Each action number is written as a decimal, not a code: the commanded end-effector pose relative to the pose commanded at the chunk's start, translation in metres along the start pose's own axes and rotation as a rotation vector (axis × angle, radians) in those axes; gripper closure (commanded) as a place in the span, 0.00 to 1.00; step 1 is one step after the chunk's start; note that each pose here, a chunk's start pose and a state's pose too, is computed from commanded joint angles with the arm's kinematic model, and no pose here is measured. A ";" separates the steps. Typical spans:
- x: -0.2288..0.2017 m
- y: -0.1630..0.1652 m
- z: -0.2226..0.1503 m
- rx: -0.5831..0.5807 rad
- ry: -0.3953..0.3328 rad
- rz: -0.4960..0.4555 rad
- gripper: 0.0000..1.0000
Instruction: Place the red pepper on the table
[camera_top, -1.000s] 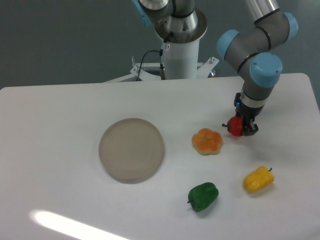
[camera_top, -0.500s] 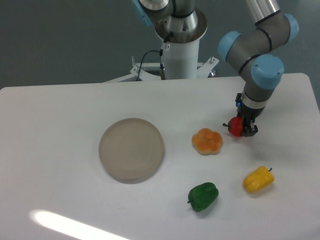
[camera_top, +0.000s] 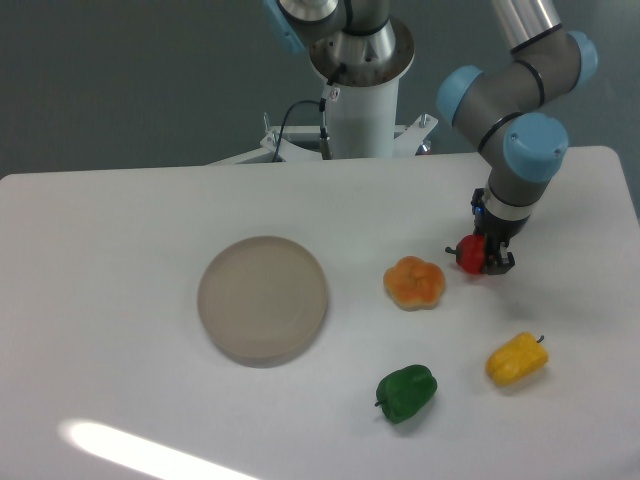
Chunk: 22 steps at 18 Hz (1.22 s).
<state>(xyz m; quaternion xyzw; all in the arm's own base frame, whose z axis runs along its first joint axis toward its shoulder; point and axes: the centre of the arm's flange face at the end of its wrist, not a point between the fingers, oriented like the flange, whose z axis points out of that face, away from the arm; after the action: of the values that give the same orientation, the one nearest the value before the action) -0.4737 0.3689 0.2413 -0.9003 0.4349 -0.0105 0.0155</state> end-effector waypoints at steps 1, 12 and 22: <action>-0.001 0.001 0.003 0.002 0.004 0.000 0.43; -0.002 0.001 0.004 0.004 0.005 0.001 0.24; -0.009 0.009 -0.021 -0.016 -0.038 -0.008 0.00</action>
<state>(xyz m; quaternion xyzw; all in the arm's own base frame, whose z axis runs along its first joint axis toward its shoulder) -0.4871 0.3694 0.2617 -0.9021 0.4311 0.0103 0.0166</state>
